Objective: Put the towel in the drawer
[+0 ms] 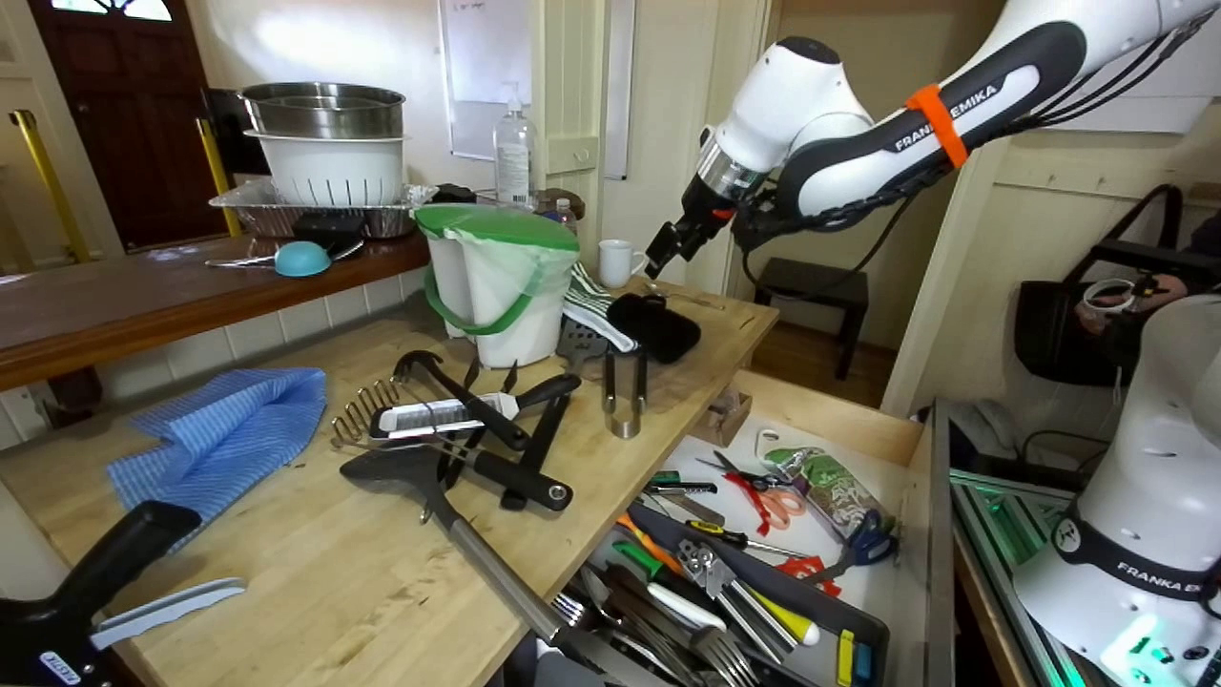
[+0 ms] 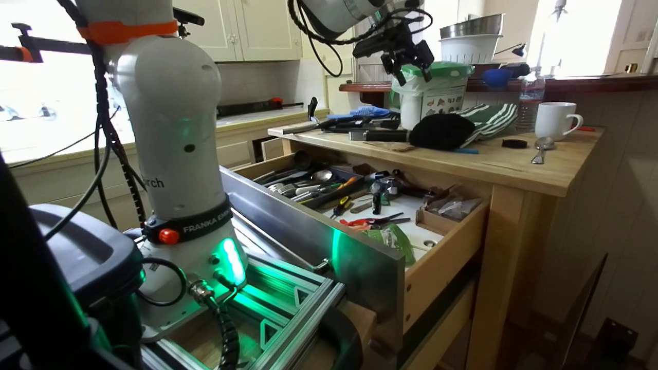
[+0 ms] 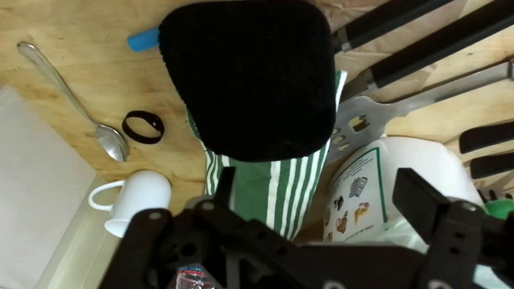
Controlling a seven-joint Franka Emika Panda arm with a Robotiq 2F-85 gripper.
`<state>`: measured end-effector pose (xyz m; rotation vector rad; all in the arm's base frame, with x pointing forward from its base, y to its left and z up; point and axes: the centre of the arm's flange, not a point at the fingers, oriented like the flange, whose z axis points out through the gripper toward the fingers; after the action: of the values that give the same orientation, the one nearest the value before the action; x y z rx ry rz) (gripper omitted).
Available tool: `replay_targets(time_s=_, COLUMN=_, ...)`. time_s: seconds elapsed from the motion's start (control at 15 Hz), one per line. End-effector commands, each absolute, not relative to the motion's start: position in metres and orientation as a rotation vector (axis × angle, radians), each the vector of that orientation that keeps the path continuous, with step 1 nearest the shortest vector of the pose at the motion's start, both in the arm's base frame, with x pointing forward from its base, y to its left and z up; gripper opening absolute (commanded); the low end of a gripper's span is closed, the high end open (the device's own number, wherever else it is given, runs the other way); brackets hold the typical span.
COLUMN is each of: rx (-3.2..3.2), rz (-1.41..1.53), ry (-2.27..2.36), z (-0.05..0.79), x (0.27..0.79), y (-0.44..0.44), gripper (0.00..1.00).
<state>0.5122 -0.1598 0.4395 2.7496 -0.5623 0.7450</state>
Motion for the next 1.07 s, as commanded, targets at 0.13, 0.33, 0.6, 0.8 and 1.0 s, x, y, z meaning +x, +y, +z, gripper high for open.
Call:
replay_targets(time_s=0.13, rx=2.602, rz=0.636, ry=-0.632, z=0.365, x=0.529, y=-0.147, gripper=1.00)
replay_targets(time_s=0.33, rx=2.548, rz=0.586, ry=-0.618, z=0.353, x=0.529, y=-0.155, gripper=1.00)
replay_targets(time_s=0.6, rx=2.572, rz=0.528, ry=-0.600, z=0.345, x=0.536, y=-0.160, gripper=1.00)
replay_targets(time_s=0.8, rx=2.578, rz=0.528, ry=-0.605, z=0.335, x=0.550, y=-0.157, gripper=1.00)
replay_targets(time_s=1.0, rx=2.593, rz=0.528, ry=-0.607, z=0.331, x=0.564, y=-0.153, gripper=1.00)
